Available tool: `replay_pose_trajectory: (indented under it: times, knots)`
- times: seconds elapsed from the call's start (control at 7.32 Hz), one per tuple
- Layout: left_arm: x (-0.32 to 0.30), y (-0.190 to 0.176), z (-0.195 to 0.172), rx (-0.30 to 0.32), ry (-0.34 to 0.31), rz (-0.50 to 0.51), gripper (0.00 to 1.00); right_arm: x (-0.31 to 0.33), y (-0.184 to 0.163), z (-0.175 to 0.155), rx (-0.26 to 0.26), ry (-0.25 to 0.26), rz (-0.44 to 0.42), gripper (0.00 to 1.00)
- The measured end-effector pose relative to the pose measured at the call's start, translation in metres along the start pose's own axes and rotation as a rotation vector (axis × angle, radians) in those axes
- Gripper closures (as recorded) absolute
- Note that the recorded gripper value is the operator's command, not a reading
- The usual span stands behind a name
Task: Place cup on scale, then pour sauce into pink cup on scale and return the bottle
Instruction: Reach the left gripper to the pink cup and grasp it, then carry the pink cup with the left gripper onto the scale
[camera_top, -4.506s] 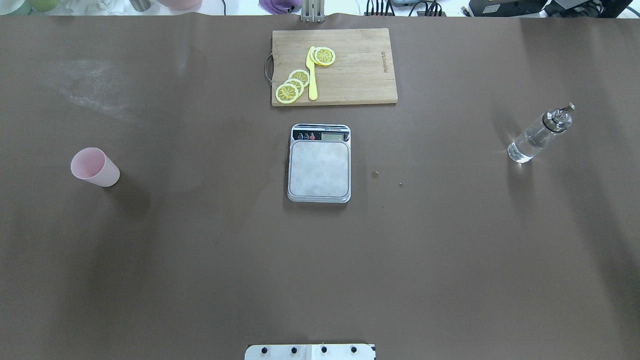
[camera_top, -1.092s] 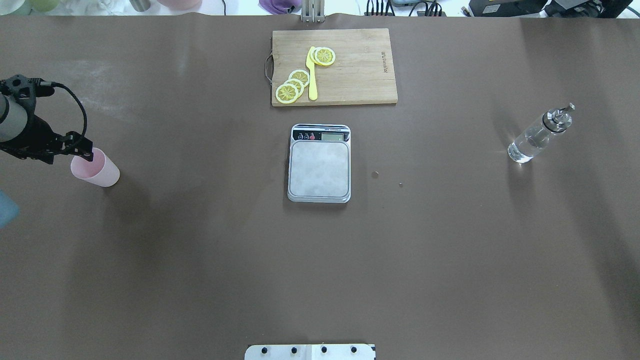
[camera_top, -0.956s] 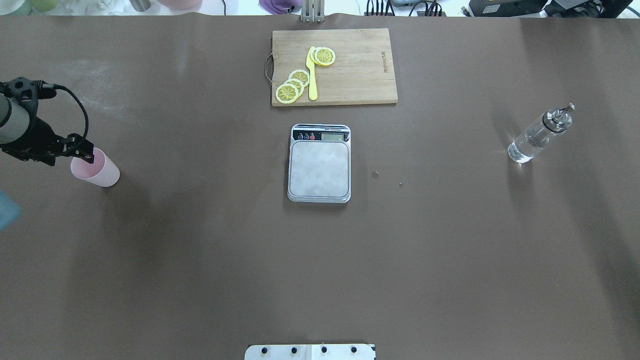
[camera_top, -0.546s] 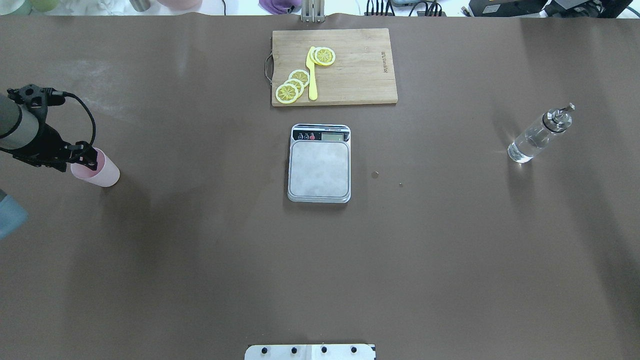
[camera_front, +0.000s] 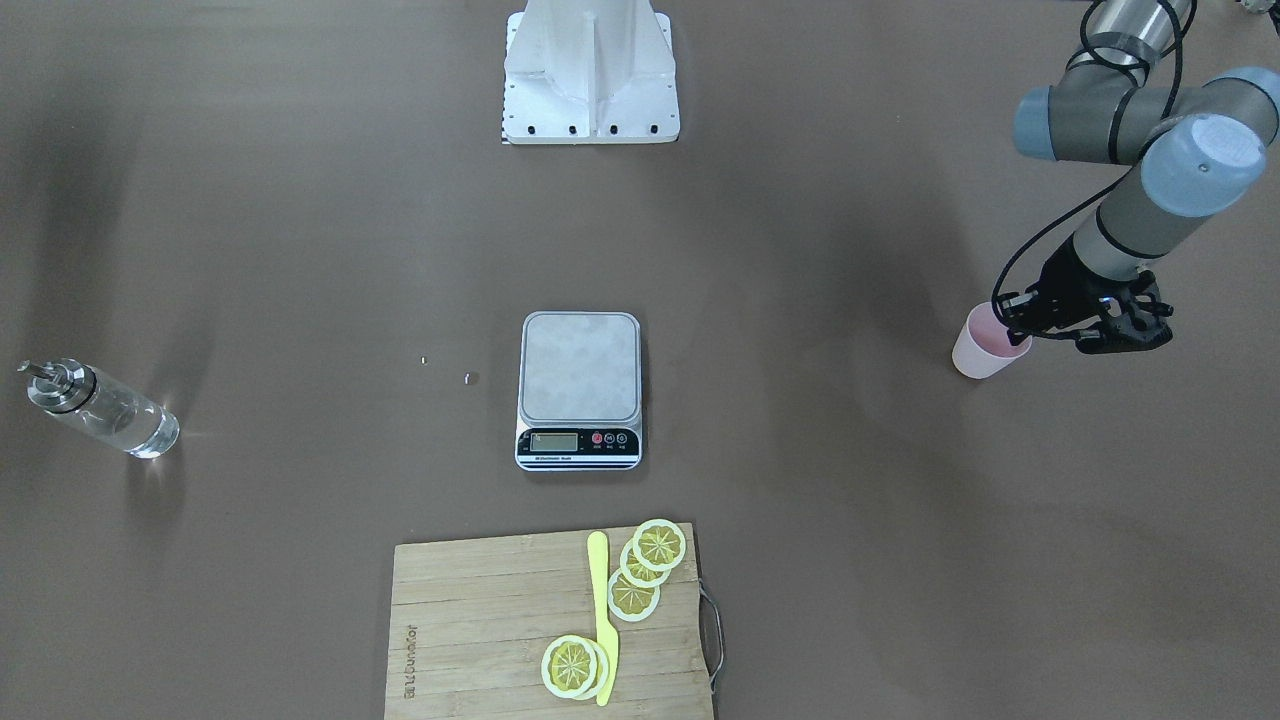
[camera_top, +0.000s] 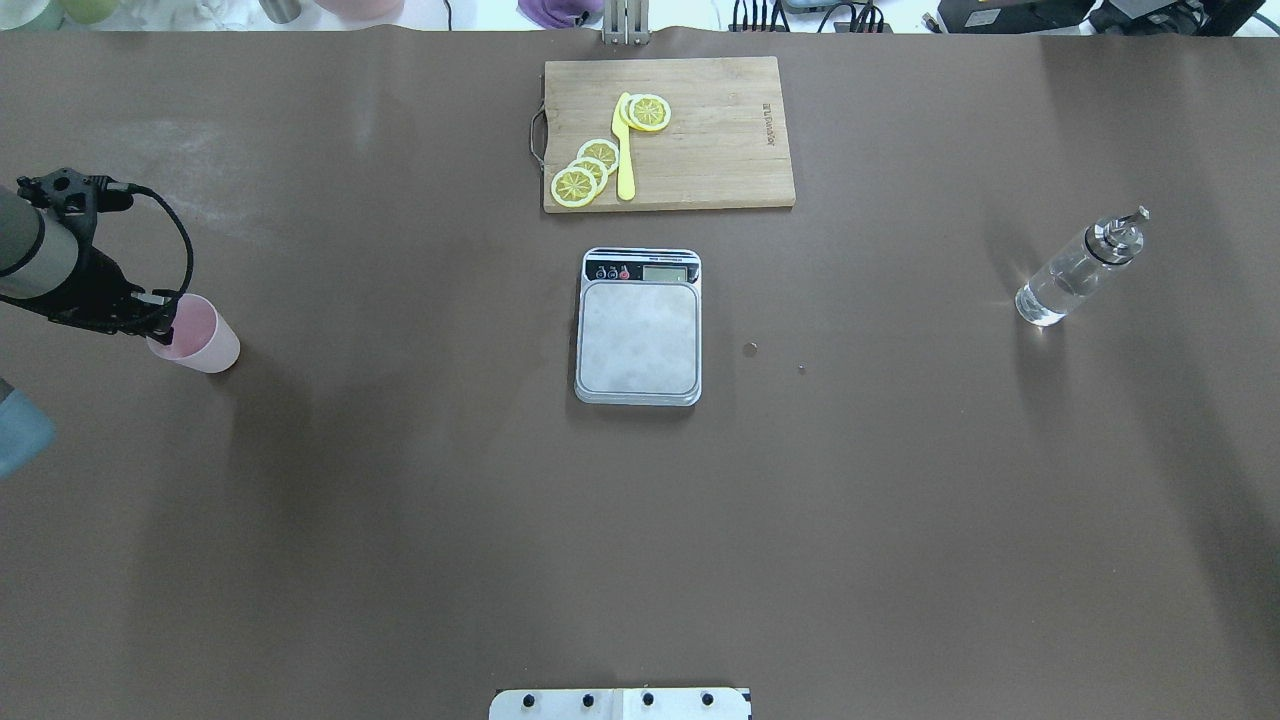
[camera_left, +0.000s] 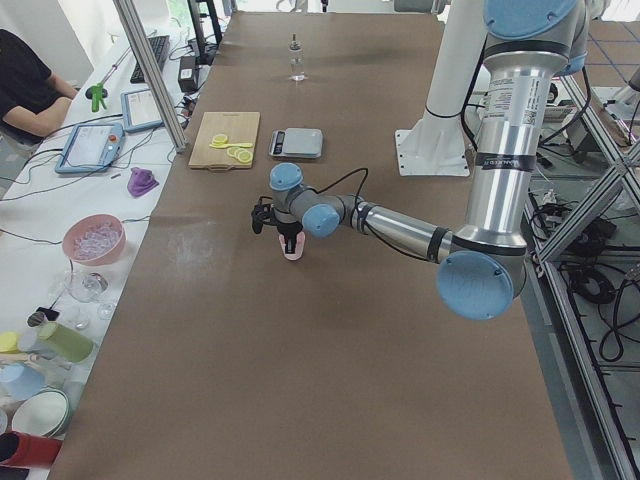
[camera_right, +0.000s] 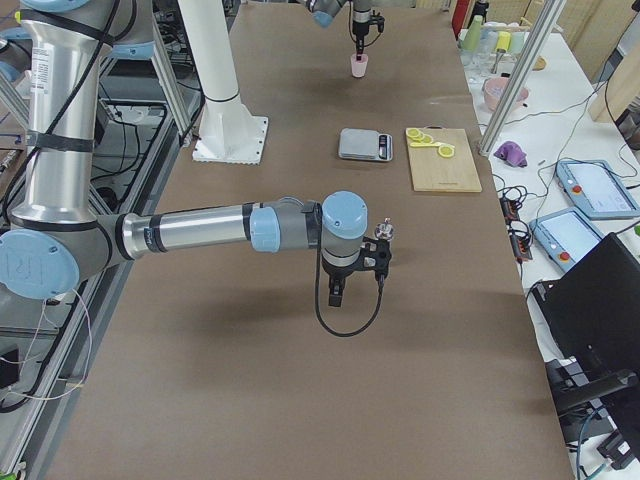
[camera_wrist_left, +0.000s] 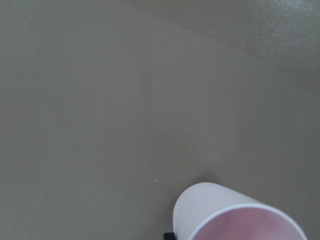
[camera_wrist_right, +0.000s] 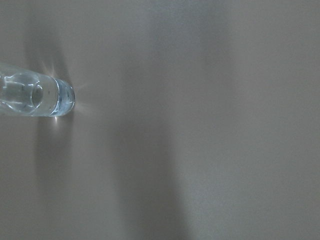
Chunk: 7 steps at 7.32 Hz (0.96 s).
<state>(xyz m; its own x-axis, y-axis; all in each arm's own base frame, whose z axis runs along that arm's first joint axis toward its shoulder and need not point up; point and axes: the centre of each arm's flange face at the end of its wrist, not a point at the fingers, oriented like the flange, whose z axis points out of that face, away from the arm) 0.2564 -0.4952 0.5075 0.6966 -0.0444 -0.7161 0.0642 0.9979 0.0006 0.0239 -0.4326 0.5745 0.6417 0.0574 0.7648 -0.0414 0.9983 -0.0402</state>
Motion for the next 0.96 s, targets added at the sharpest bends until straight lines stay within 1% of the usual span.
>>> replay_pose_trajectory:
  times: [0.14,0.27,0.41,0.68,0.82,0.96]
  knots:
    - [0.001,-0.003,-0.016,0.007,0.012,-0.010,1.00,-0.001,0.000,0.000,0.001,0.000,-0.003,0.00]
    - [0.005,-0.011,-0.040,0.012,0.025,-0.034,1.00,-0.001,0.000,-0.001,0.002,0.000,-0.006,0.00]
    - [0.025,-0.023,-0.065,0.013,0.032,-0.056,1.00,-0.002,0.000,-0.001,0.003,0.000,-0.008,0.00]
    - [0.108,-0.056,-0.120,0.000,0.026,-0.119,1.00,-0.004,-0.001,-0.004,0.009,0.000,-0.016,0.00]
    - [0.159,-0.061,-0.142,-0.005,0.040,-0.181,1.00,-0.005,-0.001,-0.005,0.011,0.000,-0.017,0.00]
    - [0.217,-0.054,-0.149,-0.023,0.063,-0.243,1.00,-0.006,-0.001,-0.005,0.012,-0.001,-0.017,0.00]
